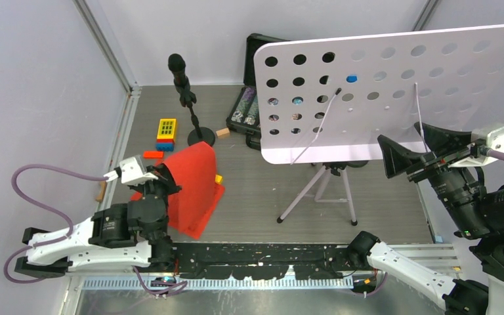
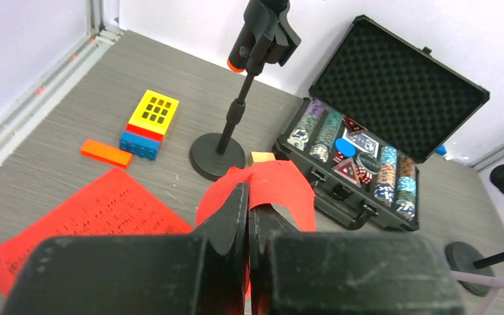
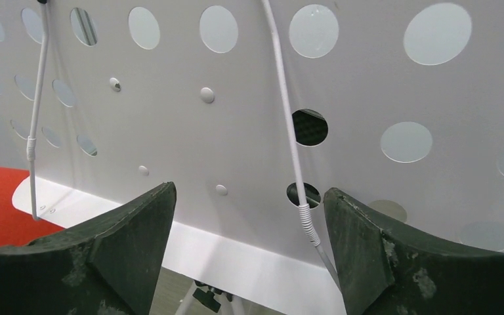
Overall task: Pack up the instrument practice props
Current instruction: Place the sheet music at the center of the board.
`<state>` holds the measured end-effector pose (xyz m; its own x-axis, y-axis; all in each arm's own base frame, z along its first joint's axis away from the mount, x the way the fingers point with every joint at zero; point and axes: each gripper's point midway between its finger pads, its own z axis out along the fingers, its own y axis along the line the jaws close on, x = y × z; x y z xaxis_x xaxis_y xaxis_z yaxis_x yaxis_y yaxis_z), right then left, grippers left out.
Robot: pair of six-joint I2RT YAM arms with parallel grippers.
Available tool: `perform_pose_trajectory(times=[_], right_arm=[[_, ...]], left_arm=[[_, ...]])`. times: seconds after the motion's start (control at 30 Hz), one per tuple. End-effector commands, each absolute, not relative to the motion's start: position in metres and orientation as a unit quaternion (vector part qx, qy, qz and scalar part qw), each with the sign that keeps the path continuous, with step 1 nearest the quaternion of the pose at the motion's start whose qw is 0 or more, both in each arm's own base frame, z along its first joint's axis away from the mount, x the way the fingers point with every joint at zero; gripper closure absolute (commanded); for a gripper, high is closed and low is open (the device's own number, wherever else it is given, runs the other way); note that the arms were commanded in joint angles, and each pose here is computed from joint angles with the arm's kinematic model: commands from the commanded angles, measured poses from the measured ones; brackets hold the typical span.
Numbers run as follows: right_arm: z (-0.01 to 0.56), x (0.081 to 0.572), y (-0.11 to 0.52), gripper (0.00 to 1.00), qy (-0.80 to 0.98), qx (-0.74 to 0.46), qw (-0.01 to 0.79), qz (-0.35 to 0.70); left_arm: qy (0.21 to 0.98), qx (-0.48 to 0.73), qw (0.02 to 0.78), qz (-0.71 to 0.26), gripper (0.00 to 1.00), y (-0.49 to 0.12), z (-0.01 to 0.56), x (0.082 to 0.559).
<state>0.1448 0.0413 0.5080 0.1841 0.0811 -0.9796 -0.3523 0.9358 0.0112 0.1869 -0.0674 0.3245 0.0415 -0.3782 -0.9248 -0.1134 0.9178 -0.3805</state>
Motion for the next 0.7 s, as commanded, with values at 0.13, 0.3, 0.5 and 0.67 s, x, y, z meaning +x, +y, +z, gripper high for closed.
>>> perform_pose_trajectory(times=[0.13,0.3,0.5,0.67], right_arm=[[0.521,0.132,0.032,0.07,0.602,-0.110,0.777,0.147],[0.529,0.122,0.013,0.06,0.585,-0.097,0.794,0.133],[0.541,0.110,-0.013,0.05,0.564,-0.081,0.815,0.100],[0.553,0.096,-0.024,0.05,0.544,-0.079,0.829,0.100]], left_arm=[[0.663,-0.214,0.716,-0.045,1.00,-0.040,0.332,0.185],[0.670,-0.199,0.715,-0.028,1.00,-0.038,0.336,0.184],[0.678,-0.174,0.714,-0.008,1.00,-0.041,0.346,0.185],[0.685,-0.149,0.713,0.011,1.00,-0.050,0.355,0.185]])
